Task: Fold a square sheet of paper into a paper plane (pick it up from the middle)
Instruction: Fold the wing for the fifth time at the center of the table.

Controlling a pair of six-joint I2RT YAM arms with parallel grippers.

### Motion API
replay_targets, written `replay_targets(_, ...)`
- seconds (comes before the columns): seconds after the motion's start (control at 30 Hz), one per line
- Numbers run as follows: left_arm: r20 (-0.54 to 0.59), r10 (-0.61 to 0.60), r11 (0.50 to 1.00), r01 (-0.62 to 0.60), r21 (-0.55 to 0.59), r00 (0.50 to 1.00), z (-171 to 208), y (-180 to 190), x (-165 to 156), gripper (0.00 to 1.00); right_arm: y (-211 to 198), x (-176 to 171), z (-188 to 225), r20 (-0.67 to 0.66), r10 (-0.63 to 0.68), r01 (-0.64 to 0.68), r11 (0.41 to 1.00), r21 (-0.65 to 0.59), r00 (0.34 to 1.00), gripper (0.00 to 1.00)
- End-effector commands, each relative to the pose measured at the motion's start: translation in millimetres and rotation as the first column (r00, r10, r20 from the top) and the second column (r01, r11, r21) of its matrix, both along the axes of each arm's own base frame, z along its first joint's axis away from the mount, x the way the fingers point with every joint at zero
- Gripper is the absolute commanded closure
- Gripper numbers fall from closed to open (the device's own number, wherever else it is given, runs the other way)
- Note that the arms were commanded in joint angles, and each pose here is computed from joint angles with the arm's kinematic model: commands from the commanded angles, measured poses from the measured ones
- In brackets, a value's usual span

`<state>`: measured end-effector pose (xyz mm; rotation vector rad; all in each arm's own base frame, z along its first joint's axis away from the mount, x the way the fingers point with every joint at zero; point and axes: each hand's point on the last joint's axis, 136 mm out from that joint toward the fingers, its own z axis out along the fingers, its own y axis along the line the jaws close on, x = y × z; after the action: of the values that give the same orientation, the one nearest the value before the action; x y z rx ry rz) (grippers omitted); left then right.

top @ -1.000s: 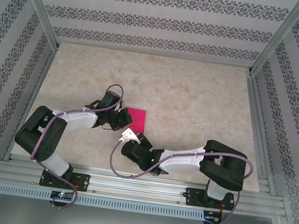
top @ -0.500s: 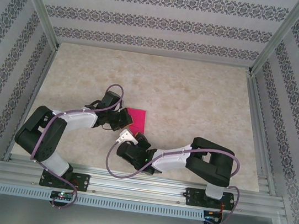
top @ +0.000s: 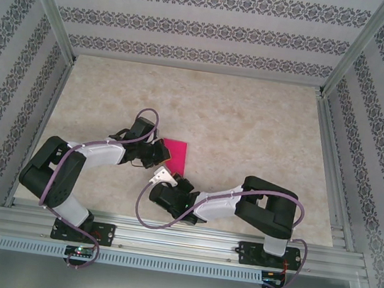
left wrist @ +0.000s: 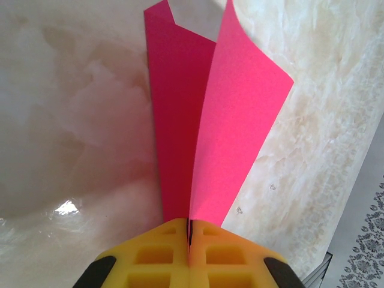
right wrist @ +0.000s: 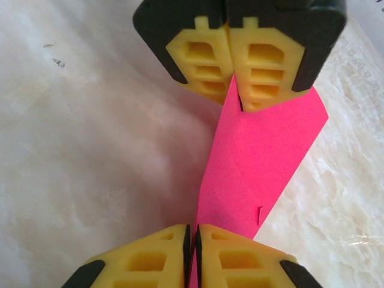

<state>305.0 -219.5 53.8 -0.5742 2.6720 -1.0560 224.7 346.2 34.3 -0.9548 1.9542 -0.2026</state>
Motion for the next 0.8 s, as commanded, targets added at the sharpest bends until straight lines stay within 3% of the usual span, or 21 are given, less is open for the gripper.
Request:
replay_targets(0.0,-0.008,-0.008,1.0,0.008,0.003,1.0,7,-4,-3,0.9,3,3,4,0.005,-0.026,0.026,0.999,0.019,1.0,0.92)
replay_targets(0.2,0.015,-0.003,0.999,0.003,0.038,1.0,18,2,-2,0.78,-2,4,3,-0.058,-0.037,0.042,0.996,0.08,0.998,1.0)
replay_targets(0.3,0.034,0.016,0.992,-0.02,0.127,0.999,27,17,-1,0.6,-2,2,7,-0.111,-0.021,0.038,0.986,0.161,0.994,1.0)
replay_targets(0.4,0.059,0.025,0.977,-0.037,0.211,0.998,39,32,-2,0.48,1,-3,10,-0.186,0.034,0.02,0.96,0.28,0.982,1.0)
replay_targets(0.6,0.131,0.068,0.948,-0.105,0.3,0.989,62,57,-4,0.39,6,-7,13,-0.326,0.137,0.03,0.888,0.459,0.935,1.0)
replay_targets(0.77,0.136,0.055,0.946,-0.095,0.31,0.989,63,61,-8,0.38,10,-9,2,-0.421,0.18,0.061,0.865,0.498,0.889,1.0)
